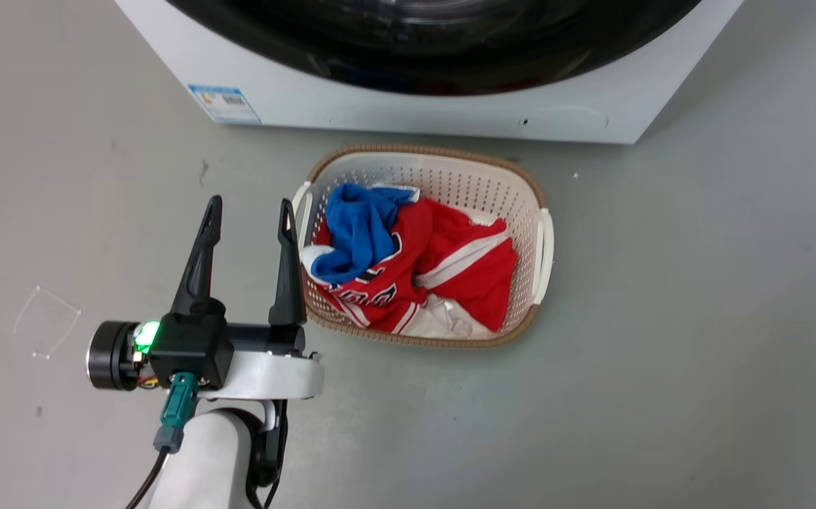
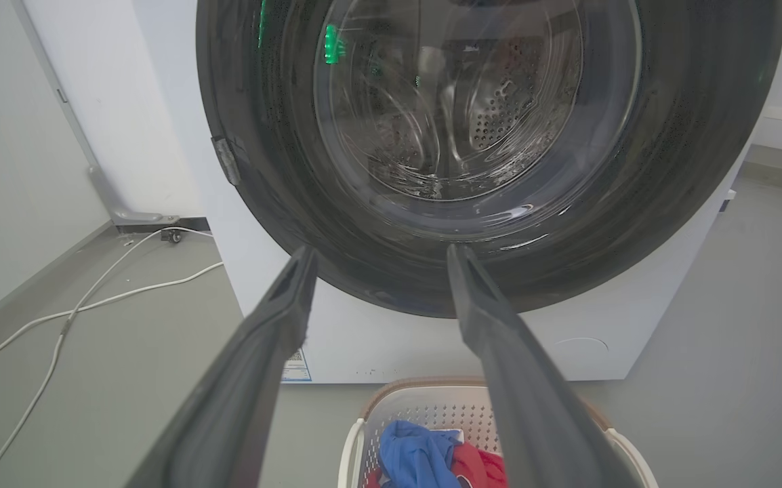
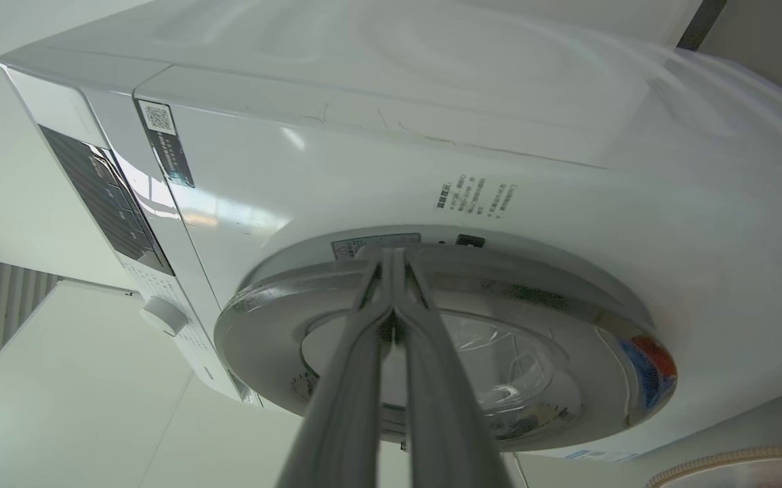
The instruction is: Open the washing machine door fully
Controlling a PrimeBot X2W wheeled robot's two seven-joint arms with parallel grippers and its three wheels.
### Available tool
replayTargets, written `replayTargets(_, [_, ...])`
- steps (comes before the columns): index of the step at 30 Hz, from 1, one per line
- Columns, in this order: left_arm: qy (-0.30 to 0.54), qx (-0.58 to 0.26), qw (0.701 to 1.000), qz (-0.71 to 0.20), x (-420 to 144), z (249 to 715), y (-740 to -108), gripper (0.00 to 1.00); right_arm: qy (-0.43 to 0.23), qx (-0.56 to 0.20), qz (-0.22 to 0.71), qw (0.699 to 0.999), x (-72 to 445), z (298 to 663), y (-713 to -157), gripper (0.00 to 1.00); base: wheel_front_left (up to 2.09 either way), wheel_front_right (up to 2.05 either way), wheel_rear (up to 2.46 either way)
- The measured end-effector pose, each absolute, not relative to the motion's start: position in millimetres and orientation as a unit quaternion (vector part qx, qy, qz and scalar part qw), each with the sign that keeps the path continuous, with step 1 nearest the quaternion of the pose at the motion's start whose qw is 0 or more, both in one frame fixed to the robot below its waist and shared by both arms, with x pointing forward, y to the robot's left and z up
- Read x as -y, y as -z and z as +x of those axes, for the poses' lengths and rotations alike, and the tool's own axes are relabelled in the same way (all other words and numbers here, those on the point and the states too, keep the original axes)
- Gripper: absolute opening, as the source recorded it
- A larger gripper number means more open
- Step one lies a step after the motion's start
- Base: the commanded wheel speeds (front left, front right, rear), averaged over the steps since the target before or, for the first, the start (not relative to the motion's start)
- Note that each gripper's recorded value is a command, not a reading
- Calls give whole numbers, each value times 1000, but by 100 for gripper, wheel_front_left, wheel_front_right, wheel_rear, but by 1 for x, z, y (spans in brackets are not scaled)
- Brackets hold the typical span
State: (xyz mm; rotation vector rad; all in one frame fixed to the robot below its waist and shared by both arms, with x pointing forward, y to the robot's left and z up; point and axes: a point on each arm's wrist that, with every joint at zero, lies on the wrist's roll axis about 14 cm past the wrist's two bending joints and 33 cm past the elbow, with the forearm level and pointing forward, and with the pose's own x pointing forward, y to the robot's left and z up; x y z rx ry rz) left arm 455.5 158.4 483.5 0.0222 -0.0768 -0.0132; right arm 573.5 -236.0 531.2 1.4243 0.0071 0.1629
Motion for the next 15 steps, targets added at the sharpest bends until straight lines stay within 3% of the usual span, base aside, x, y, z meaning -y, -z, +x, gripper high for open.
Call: replayTargets(15, [5,4,1000,15,-163,480,-444,100,-160,-107,595,780,179,659,-512,0,0,0,0])
